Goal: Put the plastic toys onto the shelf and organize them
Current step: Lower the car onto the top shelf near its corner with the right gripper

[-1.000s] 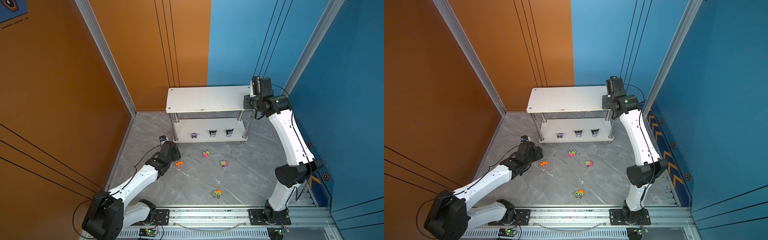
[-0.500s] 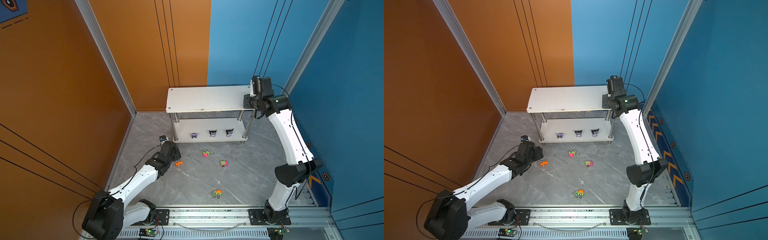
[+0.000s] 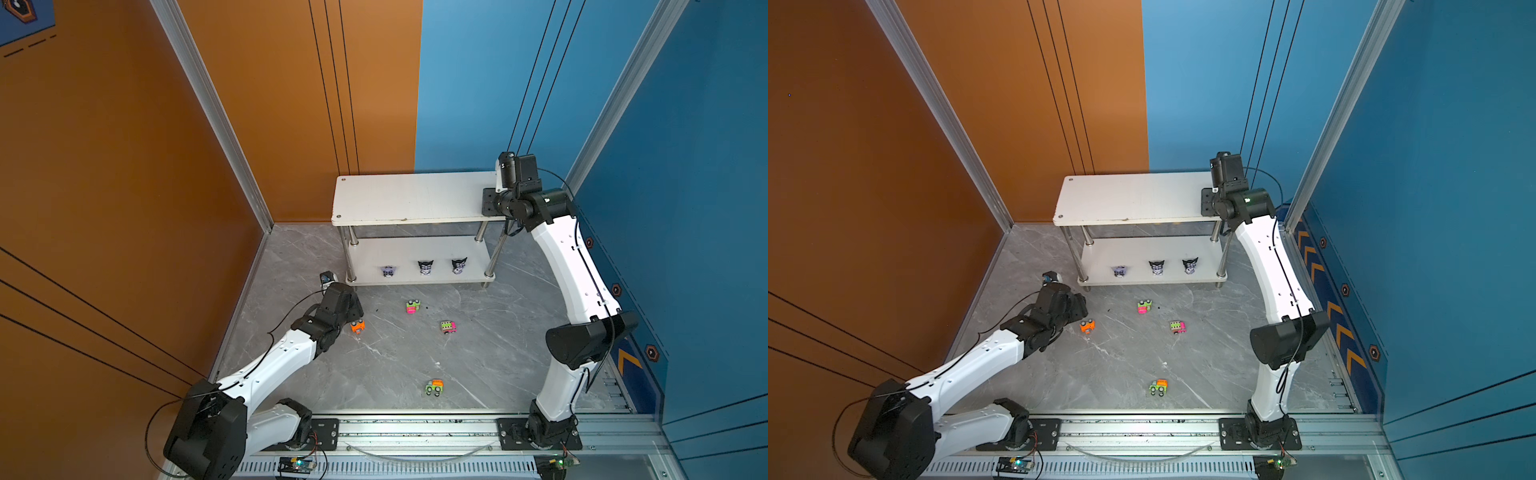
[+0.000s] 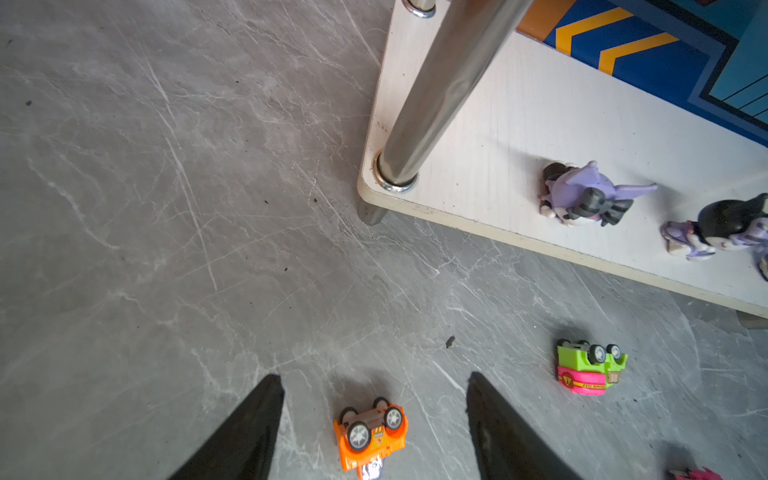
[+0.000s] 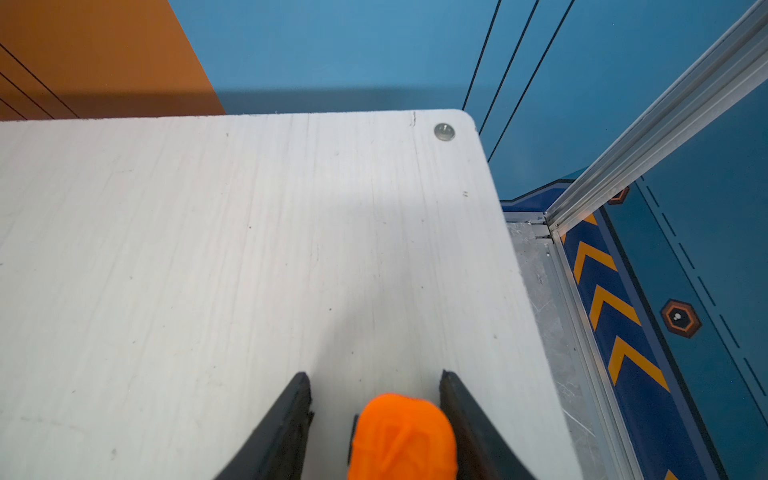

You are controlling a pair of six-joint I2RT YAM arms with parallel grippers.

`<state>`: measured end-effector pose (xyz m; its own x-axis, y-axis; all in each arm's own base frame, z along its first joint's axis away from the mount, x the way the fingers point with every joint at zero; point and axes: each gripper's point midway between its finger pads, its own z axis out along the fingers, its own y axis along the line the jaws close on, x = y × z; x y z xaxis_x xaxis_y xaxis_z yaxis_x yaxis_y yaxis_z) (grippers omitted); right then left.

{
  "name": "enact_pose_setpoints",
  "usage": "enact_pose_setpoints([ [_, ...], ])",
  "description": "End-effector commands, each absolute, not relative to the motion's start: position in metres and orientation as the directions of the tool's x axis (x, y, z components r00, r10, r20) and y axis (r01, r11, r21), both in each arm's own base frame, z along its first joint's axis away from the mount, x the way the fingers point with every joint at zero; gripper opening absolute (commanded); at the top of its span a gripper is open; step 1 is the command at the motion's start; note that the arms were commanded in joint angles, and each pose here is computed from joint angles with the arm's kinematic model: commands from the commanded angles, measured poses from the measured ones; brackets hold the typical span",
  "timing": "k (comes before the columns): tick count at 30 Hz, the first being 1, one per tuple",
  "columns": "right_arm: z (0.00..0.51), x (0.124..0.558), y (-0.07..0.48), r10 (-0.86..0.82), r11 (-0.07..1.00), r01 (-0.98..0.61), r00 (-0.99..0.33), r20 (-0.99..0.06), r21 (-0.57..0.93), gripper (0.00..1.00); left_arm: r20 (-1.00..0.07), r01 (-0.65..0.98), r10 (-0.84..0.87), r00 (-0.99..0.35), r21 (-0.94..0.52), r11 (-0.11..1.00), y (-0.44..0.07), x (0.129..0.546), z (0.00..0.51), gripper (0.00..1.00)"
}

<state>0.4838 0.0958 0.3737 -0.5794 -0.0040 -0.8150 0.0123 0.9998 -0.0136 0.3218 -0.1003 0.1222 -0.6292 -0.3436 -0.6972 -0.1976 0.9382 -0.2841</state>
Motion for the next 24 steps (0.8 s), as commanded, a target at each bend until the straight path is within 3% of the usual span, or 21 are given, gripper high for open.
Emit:
enact_pose_setpoints([
  [1, 0.389, 0.472, 0.095, 0.013, 1.000, 0.003, -0.564, -0.826, 0.013, 0.53, -0.706, -0.202, -0.341, -0.621, -0.277, 0.939, -0.102, 0.325, 0.130, 0.72],
  [12, 0.426, 0.445, 0.079, -0.008, 0.999, 0.042, -0.487, -0.873, -0.033, 0.56, -0.719, -0.181, -0.323, -0.615, -0.270, 0.946, -0.106, 0.324, 0.135, 0.73],
  [24, 0.399, 0.456, 0.092, -0.023, 1.000, -0.011, -0.536, -0.844, -0.021, 0.52, -0.717, -0.181, -0.316, -0.621, -0.260, 0.948, -0.107, 0.323, 0.133, 0.74],
])
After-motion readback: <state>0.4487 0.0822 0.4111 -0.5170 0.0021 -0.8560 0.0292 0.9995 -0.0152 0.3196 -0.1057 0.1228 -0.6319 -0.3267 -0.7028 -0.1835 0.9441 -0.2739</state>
